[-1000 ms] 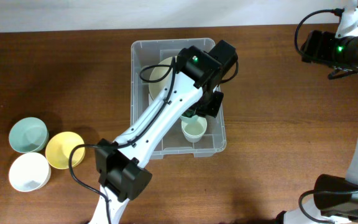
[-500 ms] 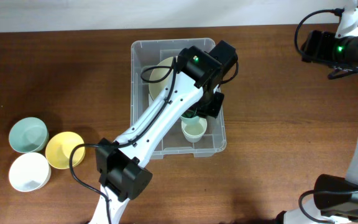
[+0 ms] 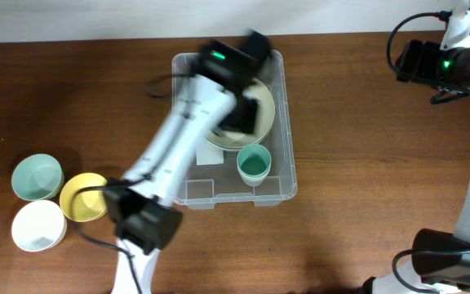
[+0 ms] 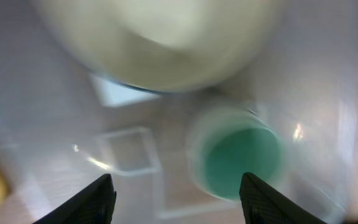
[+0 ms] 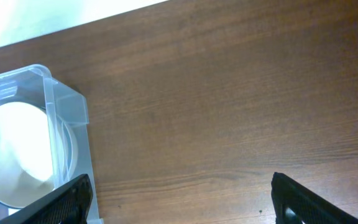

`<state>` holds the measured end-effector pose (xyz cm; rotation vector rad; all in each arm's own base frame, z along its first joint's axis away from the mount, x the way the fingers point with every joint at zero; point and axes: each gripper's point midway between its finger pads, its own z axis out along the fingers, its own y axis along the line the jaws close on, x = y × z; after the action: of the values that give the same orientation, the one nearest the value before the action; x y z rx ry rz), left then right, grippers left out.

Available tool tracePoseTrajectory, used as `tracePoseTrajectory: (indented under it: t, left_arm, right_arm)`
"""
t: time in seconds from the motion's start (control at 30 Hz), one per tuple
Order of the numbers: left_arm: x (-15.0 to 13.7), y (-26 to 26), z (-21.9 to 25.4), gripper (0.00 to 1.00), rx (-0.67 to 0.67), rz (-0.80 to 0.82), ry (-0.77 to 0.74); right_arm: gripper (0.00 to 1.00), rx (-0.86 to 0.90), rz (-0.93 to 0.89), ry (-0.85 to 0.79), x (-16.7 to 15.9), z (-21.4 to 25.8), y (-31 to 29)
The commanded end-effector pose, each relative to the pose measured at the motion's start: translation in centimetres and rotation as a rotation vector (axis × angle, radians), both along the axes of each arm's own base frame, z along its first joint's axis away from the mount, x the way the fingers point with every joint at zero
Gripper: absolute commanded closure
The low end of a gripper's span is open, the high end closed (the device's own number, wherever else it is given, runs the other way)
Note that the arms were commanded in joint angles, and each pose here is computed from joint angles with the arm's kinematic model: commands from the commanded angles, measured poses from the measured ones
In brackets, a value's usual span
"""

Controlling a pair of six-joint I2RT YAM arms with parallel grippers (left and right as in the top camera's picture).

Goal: Pack container
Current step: 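Move the left gripper over the yellow bowl and grasp its rim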

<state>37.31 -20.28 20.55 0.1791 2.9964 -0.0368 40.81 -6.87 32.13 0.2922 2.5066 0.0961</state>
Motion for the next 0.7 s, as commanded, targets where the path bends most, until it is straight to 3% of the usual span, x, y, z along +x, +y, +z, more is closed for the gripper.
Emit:
tracePoseTrajectory:
  t: [0.0, 0.17, 0.33, 0.5, 0.67]
  left_arm:
    - [2.2, 8.9, 6.0, 0.33, 0.006, 0.254, -0.171]
    - [3.2, 17.6, 5.9, 0.33, 0.01, 0.534, -0.161]
    - [1.6, 23.7, 2.0, 0.33, 0.061, 0.748, -0.023]
    - [-1.1, 25.7, -0.9, 0.34, 0.104, 0.806, 0.108]
    - [-3.7, 25.8, 0.5, 0.34, 0.126, 0.801, 0.087]
  right_arm:
    - [0.12, -0.004, -0.013, 0.007, 0.1, -0.3, -0.3]
    - [0.12, -0.004, -0.013, 0.007, 0.1, -0.3, -0.3]
    - [0.12, -0.004, -0.013, 0.007, 0.1, -0.3, -0.3]
    - [0.12, -0.004, -0.013, 0.007, 0.1, -0.3, -0.3]
    - [0.12, -0.004, -0.013, 0.007, 0.1, -0.3, -0.3]
